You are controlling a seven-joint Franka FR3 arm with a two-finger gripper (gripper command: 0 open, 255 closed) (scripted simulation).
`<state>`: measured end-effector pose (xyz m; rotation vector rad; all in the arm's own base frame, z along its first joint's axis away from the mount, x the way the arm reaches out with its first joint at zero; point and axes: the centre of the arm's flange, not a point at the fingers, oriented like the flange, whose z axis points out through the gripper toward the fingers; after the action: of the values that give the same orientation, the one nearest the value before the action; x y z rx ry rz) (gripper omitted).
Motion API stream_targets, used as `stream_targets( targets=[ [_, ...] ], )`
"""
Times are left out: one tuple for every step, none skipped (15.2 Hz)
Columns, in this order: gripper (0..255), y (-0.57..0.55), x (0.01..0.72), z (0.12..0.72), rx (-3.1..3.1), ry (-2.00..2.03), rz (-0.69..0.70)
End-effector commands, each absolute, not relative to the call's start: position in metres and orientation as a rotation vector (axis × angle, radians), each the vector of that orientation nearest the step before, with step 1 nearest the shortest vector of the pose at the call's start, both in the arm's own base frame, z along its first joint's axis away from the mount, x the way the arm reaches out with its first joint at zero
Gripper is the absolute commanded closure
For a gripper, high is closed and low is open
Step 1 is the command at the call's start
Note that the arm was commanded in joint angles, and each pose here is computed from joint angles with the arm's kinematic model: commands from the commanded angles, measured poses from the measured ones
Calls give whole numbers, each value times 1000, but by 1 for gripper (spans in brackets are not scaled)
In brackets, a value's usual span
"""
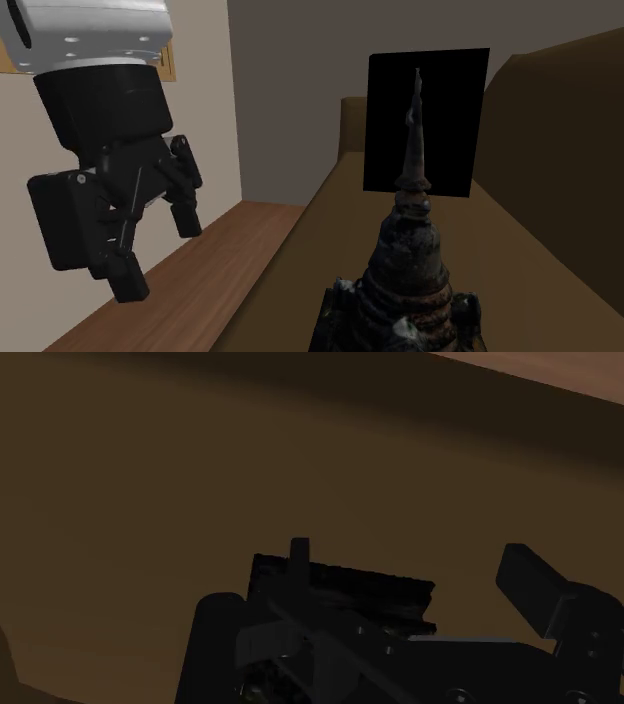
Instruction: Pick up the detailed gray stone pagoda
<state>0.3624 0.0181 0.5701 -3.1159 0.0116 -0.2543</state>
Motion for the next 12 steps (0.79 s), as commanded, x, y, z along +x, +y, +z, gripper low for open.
stream_targets(
  targets=[
    [0,18,376,571,-3105,42,-388],
    [0,19,383,572,-3098,57,-449],
    [0,19,389,574,-3090,72,-511],
    [0,20,396,576,-3080,87,-572],
    [0,20,403,579,-3069,101,-633],
    [0,20,410,581,-3058,116,-694],
    [0,20,416,584,-3044,131,-754],
    [0,21,422,587,-3030,145,-814],
    [0,21,429,590,-3014,160,-874],
    [0,21,435,594,-2997,174,-934],
    [0,21,441,598,-2979,189,-993],
    [0,20,447,602,-2959,203,-1053]
  ],
)
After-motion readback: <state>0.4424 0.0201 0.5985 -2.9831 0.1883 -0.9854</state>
